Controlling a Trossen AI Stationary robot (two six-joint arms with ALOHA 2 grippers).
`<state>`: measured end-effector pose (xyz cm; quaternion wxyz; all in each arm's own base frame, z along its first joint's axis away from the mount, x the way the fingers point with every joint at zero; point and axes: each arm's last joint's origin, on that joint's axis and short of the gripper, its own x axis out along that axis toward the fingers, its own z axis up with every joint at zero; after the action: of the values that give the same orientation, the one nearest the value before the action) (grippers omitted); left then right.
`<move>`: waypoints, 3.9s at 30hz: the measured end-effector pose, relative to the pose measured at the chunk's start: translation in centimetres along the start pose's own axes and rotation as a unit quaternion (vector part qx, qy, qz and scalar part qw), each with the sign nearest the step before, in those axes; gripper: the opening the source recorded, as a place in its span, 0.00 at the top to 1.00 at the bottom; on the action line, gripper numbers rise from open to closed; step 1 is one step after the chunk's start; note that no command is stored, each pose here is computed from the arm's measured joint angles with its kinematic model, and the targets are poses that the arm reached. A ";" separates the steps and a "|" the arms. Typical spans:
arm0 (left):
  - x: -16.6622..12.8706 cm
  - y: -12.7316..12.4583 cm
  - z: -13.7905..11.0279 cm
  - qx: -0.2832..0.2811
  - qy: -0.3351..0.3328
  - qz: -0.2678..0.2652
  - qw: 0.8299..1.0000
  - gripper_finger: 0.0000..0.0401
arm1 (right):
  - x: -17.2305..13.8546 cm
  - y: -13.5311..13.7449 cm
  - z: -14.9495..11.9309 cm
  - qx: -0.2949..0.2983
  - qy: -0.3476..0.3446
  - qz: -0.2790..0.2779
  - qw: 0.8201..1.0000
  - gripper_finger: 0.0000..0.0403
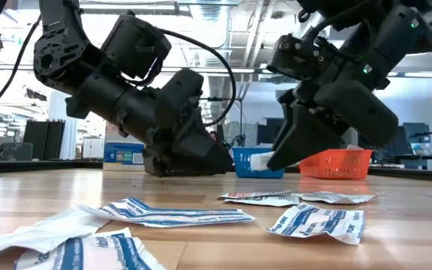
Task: Pick & Place First Aid Supplies
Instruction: Put the black towelette pack into the black bin
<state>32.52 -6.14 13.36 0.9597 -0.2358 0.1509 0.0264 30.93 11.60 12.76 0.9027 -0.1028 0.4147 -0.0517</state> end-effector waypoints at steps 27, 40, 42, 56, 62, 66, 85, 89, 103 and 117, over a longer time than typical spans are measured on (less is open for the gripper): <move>-0.2 -1.4 0.1 0.056 -0.016 -0.060 0.996 0.74 | 0.5 0.6 0.7 -0.029 -0.056 -0.035 0.997 0.83; -0.2 -1.5 0.2 0.056 -0.017 -0.076 0.995 0.74 | 0.6 0.4 0.6 -0.018 -0.046 -0.038 0.998 0.83; -0.2 -1.5 0.3 0.055 -0.021 -0.071 0.996 0.74 | 0.6 0.4 0.9 -0.011 -0.059 -0.036 0.998 0.83; -0.2 -1.8 0.4 0.095 -0.036 -0.072 0.992 0.79 | 0.7 0.1 1.2 -0.002 -0.070 -0.025 0.997 0.83; -0.2 -1.8 0.4 0.097 -0.037 -0.074 0.992 0.97 | 0.7 0.2 1.1 -0.007 -0.065 -0.018 0.998 0.80; -0.2 -1.8 0.4 0.105 -0.035 -0.076 0.991 0.98 | 0.7 0.3 1.0 -0.012 -0.056 0.004 0.998 0.73; -0.8 -3.6 -1.2 0.300 -0.027 -0.090 0.949 0.99 | -3.3 -0.7 1.5 0.059 -0.029 0.029 0.997 0.41; -1.0 -4.5 -1.7 0.373 -0.033 -0.090 0.923 0.99 | -4.7 -1.0 1.8 0.099 -0.031 0.051 0.993 0.42; -1.6 -5.6 -2.4 0.459 -0.051 -0.030 0.886 0.99 | 0.7 -1.6 1.5 0.173 -0.024 0.162 0.971 0.43; -1.5 -5.3 -2.2 0.456 -0.052 -0.019 0.888 0.99 | 1.0 -2.2 2.4 0.184 -0.057 0.199 0.961 0.53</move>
<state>31.13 -11.84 14.31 0.9683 0.2266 0.0918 -0.0512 33.34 9.66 14.05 0.9202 0.1471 0.3578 0.0590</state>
